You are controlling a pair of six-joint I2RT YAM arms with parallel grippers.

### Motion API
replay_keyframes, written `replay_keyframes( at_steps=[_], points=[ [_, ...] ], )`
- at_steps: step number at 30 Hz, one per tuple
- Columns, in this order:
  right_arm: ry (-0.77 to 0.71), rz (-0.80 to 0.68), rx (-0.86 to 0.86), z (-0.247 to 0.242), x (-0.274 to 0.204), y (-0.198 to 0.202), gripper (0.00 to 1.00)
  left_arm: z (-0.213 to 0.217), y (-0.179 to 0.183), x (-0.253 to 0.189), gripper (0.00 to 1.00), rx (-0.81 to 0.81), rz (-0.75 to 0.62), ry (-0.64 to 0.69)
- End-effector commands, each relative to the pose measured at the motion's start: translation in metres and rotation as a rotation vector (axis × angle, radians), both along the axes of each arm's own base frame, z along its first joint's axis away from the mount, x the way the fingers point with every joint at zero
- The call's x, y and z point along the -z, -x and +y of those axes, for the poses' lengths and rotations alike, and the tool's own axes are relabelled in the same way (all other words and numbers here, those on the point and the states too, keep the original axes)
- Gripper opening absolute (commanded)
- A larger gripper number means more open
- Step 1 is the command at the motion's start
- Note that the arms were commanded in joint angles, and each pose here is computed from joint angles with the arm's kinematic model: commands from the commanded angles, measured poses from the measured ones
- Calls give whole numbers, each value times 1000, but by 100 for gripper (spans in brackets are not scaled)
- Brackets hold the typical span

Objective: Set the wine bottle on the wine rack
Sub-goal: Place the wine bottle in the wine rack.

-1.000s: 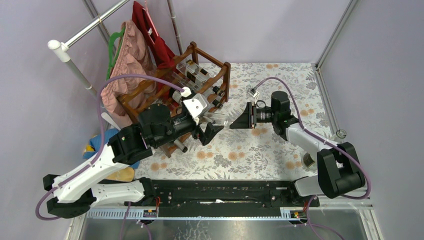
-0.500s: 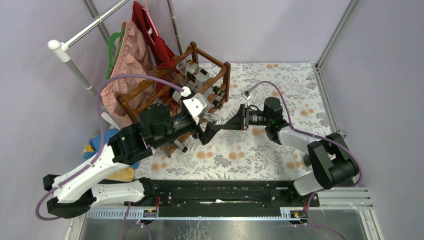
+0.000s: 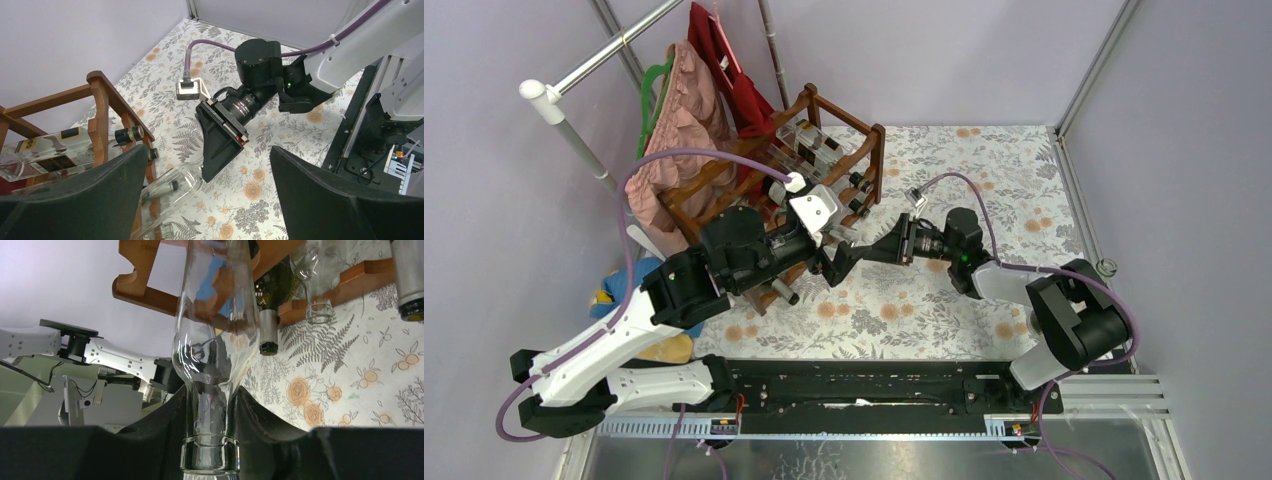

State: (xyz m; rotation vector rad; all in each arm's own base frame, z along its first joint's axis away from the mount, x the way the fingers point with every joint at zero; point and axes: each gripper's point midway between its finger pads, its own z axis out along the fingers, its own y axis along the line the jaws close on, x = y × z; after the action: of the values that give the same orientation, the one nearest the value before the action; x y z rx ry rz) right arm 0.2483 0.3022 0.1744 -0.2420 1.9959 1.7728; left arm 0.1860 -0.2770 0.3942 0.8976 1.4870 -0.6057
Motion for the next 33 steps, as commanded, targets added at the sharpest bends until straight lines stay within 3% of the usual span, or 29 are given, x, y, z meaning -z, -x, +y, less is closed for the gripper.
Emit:
replay_keyframes(
  at_steps=[1, 33],
  points=[
    [-107, -201, 52, 15, -43, -7, 0, 1, -8, -15, 98, -32, -53, 48],
    [-182, -287, 226, 89, -67, -51, 0, 11, -14, -21, 98, -100, -20, 93]
  ],
)
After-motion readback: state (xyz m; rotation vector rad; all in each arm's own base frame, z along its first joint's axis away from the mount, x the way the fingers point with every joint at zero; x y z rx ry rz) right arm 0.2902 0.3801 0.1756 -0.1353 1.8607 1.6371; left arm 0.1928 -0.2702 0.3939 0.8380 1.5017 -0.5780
